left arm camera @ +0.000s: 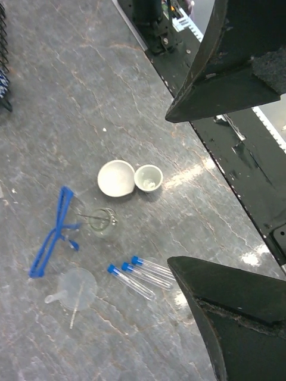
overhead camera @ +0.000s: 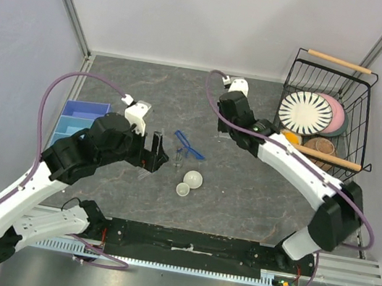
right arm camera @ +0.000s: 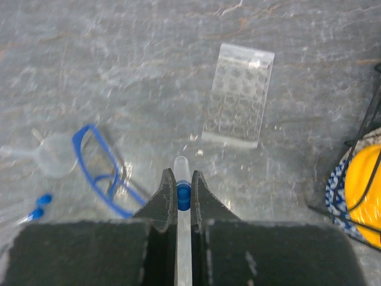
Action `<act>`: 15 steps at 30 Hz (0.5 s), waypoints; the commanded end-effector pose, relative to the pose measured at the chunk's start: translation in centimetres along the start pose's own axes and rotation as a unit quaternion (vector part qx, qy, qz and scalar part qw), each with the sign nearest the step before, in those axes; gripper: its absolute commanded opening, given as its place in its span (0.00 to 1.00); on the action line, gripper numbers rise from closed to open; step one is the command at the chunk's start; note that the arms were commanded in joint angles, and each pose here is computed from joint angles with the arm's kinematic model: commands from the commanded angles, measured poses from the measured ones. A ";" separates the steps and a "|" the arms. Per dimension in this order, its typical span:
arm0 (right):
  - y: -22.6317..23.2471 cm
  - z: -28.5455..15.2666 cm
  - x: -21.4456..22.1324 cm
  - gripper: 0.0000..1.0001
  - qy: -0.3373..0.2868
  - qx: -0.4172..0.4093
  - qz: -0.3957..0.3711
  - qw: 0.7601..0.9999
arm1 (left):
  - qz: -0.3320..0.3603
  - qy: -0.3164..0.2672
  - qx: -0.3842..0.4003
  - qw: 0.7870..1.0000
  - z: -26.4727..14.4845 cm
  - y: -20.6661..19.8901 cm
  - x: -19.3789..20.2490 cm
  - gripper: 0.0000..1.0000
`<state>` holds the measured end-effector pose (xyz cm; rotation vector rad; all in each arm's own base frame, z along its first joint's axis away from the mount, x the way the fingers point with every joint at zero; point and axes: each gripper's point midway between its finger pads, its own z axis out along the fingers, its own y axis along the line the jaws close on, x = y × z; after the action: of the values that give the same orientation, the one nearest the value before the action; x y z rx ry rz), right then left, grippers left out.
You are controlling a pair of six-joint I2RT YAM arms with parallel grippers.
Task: Organize the chemistry lab equipment
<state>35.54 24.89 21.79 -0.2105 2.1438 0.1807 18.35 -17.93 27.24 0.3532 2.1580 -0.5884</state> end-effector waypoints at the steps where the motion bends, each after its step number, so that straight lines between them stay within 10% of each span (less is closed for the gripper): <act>1: -0.9 3.3 -6.4 0.00 -0.099 0.050 0.033 0.993 | -0.005 -0.034 0.001 0.999 0.0 0.5 0.1 1.00; 15: -4.3 15.6 -6.1 0.00 -0.093 0.134 0.057 0.985 | 0.003 -0.036 0.042 0.998 2.1 -0.2 2.0 1.00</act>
<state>49.79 25.27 17.23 -0.0163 2.0340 -0.0131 17.97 -17.69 24.09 0.3463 2.1086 -0.6211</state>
